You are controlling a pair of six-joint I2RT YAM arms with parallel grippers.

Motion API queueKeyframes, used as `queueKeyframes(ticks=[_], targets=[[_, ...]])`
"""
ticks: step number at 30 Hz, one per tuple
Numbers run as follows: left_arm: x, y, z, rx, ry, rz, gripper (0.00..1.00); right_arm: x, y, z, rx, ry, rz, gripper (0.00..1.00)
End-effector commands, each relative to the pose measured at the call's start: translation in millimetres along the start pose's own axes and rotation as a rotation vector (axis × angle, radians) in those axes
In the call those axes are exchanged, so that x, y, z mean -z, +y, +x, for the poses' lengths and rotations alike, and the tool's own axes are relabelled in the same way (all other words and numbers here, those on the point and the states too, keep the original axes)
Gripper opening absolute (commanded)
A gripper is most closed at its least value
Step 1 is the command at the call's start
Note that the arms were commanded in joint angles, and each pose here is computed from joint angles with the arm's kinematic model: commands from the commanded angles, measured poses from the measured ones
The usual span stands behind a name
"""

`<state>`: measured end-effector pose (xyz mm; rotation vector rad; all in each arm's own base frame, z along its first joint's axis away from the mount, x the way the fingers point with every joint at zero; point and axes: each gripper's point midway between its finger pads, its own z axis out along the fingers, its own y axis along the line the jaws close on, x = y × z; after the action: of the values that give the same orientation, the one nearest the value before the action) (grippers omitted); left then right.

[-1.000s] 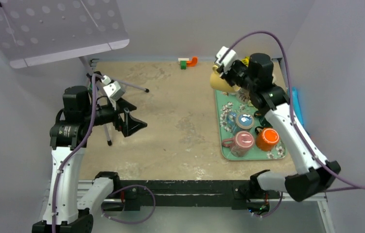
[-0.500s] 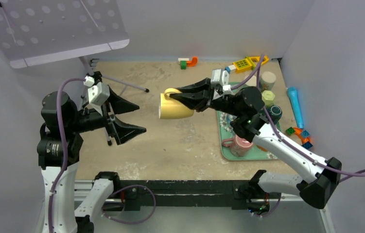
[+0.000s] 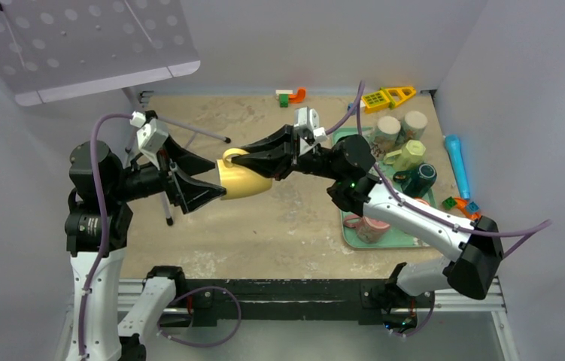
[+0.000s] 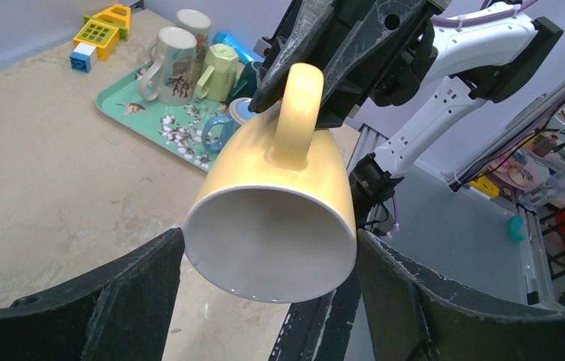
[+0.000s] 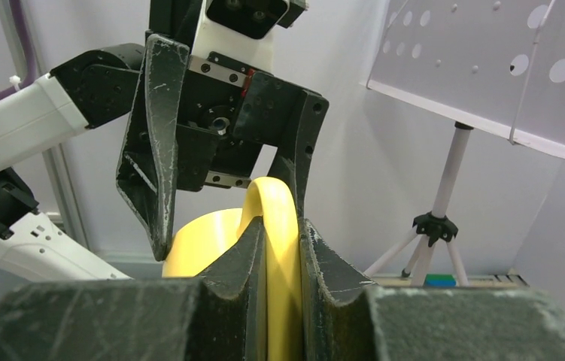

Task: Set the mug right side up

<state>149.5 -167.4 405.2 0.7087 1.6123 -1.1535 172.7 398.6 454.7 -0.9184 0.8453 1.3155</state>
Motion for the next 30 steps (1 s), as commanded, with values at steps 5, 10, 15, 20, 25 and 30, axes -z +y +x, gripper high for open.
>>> queueKeyframes(ticks=[5,10,15,20,25,30], targets=[[-6.8,-1.6,6.5,0.094,0.023,0.056,0.61,-23.8,2.2,-66.9,0.025,-0.249,0.026,0.00],[-2.4,-10.5,0.9,0.059,0.008,0.040,0.54,-27.8,-9.3,-57.4,0.045,-0.263,0.059,0.00],[21.3,-7.6,-0.2,-0.119,0.014,-0.183,0.78,-26.6,-22.8,-58.4,0.076,-0.239,0.128,0.00],[35.8,16.0,5.9,-0.213,0.067,-0.342,0.95,-20.8,-36.0,-66.3,0.122,-0.208,0.199,0.00],[22.3,2.4,10.0,-0.183,0.070,-0.191,0.96,-24.2,-35.4,-66.3,0.140,-0.186,0.181,0.00],[6.8,13.9,-5.6,-0.149,0.032,-0.136,0.94,-29.4,-31.7,-59.1,0.136,-0.161,0.139,0.00]])
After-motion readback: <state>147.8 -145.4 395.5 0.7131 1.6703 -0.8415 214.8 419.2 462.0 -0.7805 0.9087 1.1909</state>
